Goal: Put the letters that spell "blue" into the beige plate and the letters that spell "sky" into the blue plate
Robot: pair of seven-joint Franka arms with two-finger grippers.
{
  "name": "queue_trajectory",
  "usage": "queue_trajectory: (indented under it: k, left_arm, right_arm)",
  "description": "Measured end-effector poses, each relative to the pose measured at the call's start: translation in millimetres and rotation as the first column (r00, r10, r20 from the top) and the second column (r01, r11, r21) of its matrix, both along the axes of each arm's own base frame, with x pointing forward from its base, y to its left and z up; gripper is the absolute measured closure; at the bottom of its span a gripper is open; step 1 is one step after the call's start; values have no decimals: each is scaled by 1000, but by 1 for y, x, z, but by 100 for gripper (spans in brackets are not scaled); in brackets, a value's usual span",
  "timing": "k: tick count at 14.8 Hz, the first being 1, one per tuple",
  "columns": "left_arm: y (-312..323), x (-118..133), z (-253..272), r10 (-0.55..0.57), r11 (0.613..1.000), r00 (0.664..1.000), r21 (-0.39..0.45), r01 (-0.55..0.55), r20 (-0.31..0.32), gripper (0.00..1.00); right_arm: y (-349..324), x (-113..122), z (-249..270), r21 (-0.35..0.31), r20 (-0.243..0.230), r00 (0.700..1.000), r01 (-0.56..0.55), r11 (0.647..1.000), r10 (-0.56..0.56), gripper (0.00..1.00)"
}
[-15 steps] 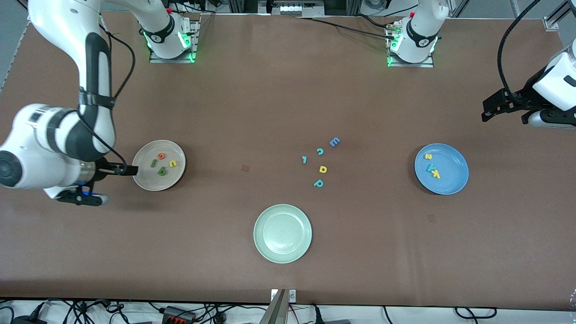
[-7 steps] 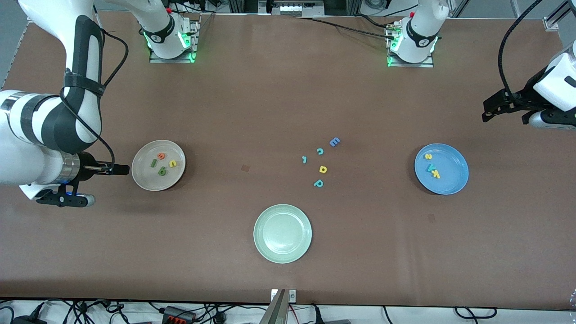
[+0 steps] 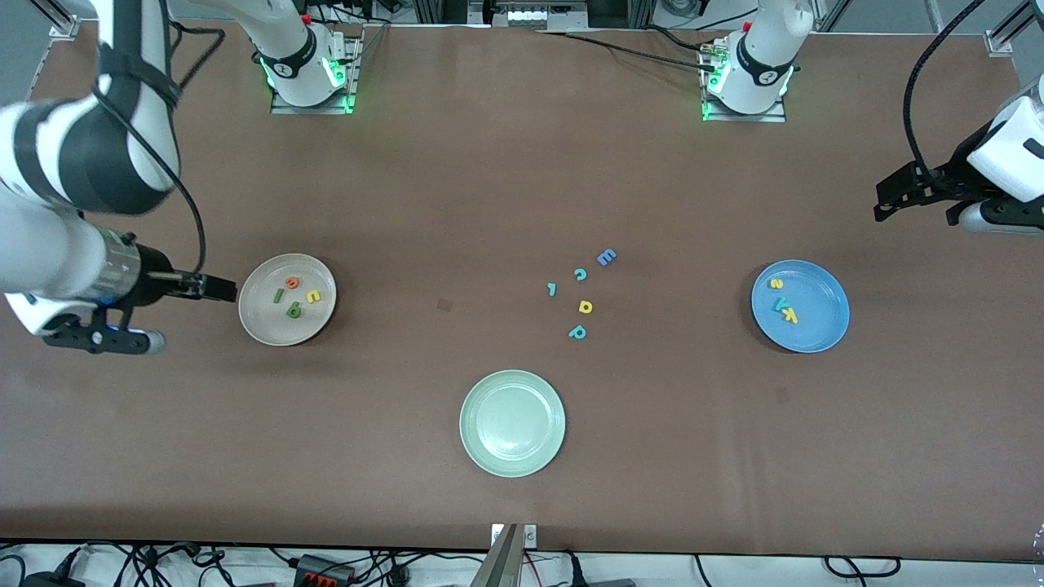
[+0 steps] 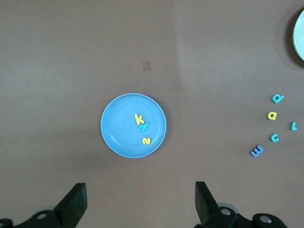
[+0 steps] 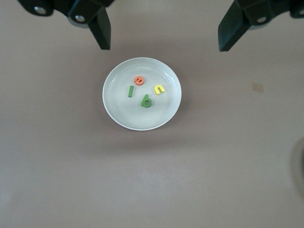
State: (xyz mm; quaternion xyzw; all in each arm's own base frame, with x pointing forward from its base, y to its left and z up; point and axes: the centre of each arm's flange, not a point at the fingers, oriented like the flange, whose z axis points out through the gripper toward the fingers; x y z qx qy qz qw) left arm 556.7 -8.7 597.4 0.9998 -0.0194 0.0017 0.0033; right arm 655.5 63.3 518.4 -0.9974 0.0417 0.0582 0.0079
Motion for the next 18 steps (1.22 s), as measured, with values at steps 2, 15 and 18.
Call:
queue_trajectory:
  k: [2, 15, 18]
  left_arm:
    - [1, 0, 0, 1, 1000, 1000, 0, -1, 0, 0]
    - [1, 0, 0, 1, 1000, 1000, 0, -1, 0, 0]
    - [1, 0, 0, 2, 1000, 1000, 0, -2, 0, 0]
  right_arm:
    - [-22, -7, 29, 37, 40, 999, 10, 999, -11, 0]
    - [-127, -50, 85, -86, 93, 995, -27, 996, 35, 0]
    - [-124, -57, 71, -84, 58, 997, -35, 996, 40, 0]
